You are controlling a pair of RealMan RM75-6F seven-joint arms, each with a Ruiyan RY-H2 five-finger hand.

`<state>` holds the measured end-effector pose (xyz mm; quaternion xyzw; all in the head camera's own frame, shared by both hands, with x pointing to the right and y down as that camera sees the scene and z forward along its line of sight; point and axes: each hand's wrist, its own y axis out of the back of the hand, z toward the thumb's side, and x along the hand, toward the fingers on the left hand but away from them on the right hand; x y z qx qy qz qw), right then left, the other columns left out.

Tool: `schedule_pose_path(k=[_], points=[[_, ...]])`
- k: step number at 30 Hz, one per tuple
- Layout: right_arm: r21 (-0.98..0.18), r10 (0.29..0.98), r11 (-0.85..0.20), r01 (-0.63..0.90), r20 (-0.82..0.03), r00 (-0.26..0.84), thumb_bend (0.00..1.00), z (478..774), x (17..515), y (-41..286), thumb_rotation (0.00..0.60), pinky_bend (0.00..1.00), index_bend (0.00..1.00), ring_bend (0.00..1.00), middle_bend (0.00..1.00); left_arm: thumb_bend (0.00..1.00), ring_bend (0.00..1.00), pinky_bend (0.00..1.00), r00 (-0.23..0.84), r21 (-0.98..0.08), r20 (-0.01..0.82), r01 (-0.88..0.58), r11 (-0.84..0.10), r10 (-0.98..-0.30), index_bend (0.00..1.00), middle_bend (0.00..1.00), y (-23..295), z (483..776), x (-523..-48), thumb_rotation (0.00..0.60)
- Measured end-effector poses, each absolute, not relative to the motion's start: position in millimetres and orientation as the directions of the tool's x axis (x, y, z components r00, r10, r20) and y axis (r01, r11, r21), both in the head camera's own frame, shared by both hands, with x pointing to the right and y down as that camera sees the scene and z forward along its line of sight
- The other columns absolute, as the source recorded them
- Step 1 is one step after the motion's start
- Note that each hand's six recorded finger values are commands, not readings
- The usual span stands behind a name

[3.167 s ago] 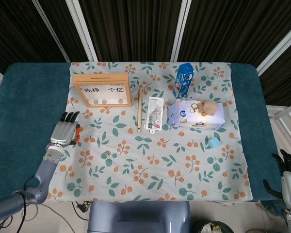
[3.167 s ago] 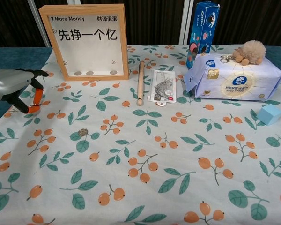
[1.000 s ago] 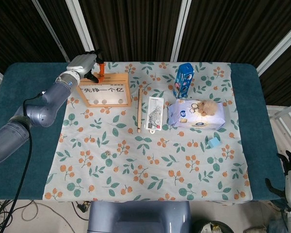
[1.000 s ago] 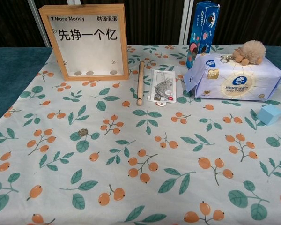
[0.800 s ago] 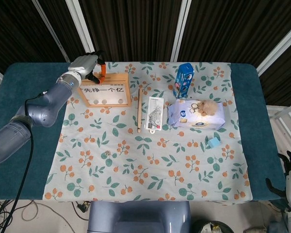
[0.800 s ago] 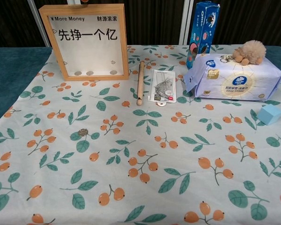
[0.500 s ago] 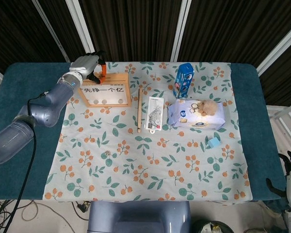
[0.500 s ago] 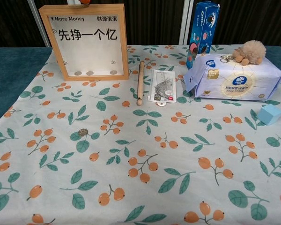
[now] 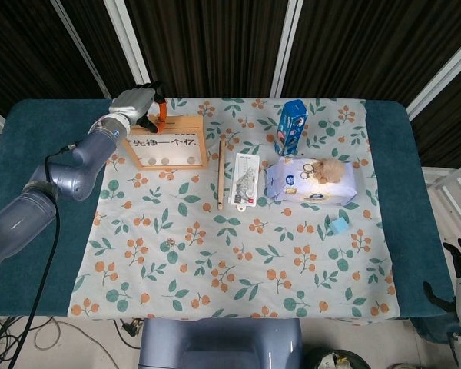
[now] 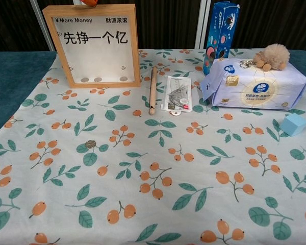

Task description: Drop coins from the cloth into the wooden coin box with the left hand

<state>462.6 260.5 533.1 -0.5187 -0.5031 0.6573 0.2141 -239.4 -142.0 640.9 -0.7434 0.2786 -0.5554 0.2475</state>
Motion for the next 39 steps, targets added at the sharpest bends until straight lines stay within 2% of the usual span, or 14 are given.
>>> schedule_pose_path(k=[8, 12, 17, 32, 39], points=[[-0.882, 0.802, -0.404, 0.242, -0.469, -0.370, 0.37, 533.5, 462.4, 260.9, 0.600, 0.00, 0.17, 0.00, 0.05, 0.52, 0.00, 0.00, 0.229, -0.674, 0.693, -0.130, -0.728, -0.683, 0.57, 0.03, -140.3, 641.8, -239.1, 0.600], [-0.884, 0.803, -0.401, 0.240, -0.465, -0.372, 0.37, 532.7, 462.8, 260.5, 0.600, 0.00, 0.17, 0.00, 0.05, 0.52, 0.00, 0.00, 0.229, -0.671, 0.697, -0.126, -0.731, -0.679, 0.52, 0.02, -139.3, 642.9, -238.7, 0.600], [-0.884, 0.803, -0.399, 0.241, -0.465, -0.373, 0.37, 532.7, 462.6, 260.7, 0.600, 0.00, 0.17, 0.00, 0.05, 0.44, 0.00, 0.00, 0.231, -0.671, 0.698, -0.121, -0.732, -0.678, 0.47, 0.02, -139.6, 642.0, -237.9, 0.600], [-0.882, 0.799, -0.407, 0.237, -0.469, -0.376, 0.37, 534.1, 462.1, 260.7, 0.600, 0.00, 0.17, 0.00, 0.05, 0.44, 0.00, 0.00, 0.241, -0.678, 0.691, -0.112, -0.726, -0.682, 0.44, 0.02, -140.4, 635.6, -236.8, 0.600], [-0.885, 0.800, -0.402, 0.237, -0.465, -0.379, 0.37, 532.4, 463.7, 260.5, 0.600, 0.00, 0.17, 0.00, 0.05, 0.38, 0.00, 0.00, 0.300, -0.722, 0.619, -0.145, -0.676, -0.726, 0.43, 0.03, -138.1, 613.8, -227.9, 0.600]])
